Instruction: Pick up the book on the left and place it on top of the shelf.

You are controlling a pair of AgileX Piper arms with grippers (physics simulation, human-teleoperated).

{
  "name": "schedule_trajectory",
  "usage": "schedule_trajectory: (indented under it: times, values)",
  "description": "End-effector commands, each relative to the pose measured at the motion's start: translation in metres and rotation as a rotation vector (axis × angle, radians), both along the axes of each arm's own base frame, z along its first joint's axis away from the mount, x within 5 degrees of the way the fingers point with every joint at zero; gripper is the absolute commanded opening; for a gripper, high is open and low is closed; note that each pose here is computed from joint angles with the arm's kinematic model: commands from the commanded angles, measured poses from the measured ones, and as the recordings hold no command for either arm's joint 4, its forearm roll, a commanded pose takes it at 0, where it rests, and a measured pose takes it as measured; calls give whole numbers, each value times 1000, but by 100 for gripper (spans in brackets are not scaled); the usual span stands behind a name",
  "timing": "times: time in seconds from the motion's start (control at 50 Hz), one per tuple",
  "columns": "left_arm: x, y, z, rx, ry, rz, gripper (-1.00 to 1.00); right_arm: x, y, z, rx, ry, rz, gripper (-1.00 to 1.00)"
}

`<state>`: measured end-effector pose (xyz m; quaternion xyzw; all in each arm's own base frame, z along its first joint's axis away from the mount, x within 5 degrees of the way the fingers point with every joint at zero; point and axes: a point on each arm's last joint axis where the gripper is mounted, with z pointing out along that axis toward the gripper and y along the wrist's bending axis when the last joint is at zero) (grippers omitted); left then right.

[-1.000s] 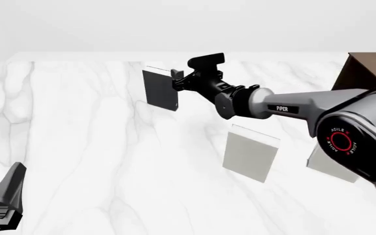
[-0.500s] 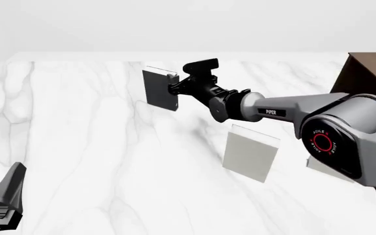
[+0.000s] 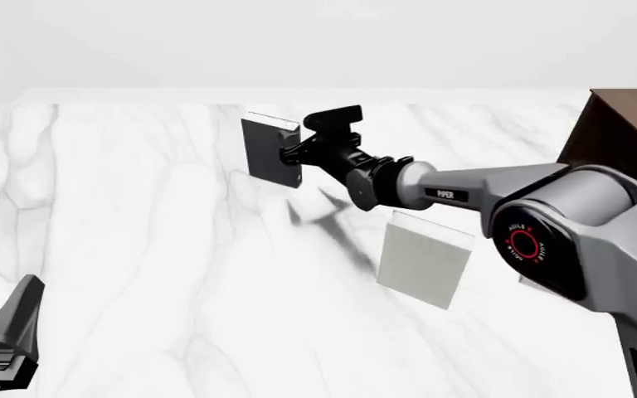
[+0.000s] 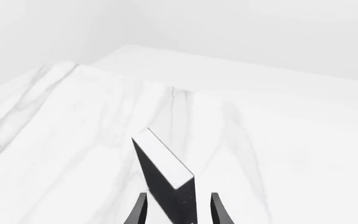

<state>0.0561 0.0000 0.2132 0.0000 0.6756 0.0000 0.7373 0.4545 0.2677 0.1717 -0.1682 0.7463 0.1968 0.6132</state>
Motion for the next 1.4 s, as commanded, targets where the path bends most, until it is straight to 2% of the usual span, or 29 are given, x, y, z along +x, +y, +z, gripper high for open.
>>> schedule_trajectory:
  times: [0.02,1.4]
  values:
    - [0,0,0,0,0,0,100,5,3,-6,1,1,-1,100]
    - [0,0,0,0,0,0,100,39,17,-40,-6,33,-10,100]
